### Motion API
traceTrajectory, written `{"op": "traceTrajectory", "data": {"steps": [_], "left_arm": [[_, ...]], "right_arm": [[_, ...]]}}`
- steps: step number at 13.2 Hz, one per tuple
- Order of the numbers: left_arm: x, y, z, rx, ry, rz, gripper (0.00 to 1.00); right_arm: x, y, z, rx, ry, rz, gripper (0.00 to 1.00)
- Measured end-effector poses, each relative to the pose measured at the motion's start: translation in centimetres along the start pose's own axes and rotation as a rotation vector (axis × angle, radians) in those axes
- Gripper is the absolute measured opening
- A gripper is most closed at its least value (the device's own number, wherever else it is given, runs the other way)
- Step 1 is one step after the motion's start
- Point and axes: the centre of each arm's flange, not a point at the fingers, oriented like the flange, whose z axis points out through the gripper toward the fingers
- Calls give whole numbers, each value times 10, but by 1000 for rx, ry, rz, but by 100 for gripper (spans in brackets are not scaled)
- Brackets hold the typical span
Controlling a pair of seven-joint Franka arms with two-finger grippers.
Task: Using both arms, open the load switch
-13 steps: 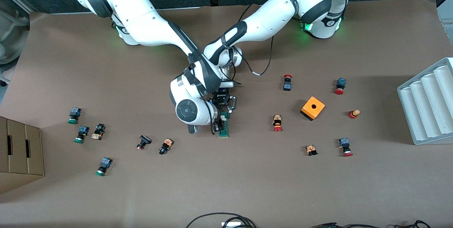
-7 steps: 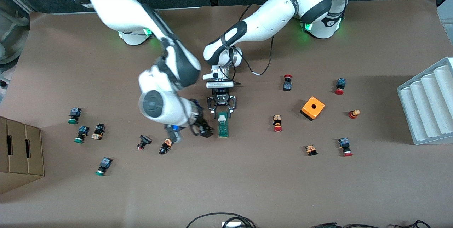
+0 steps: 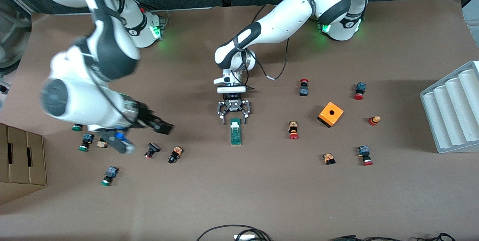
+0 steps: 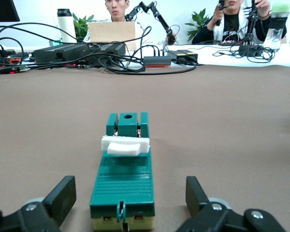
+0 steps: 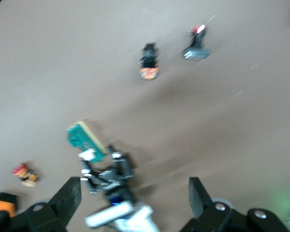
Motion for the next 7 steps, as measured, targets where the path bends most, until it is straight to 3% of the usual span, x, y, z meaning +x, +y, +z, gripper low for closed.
{"op": "traceTrajectory", "data": {"steps": [3,7], "left_arm": [[16,7,-6,17,-54,50,100],[65,16,-12,36,-165,131,100]], "right_arm": [[10,59,-40,-51,39,-209,100],[17,154,-80,-114,86,-449,100]]}}
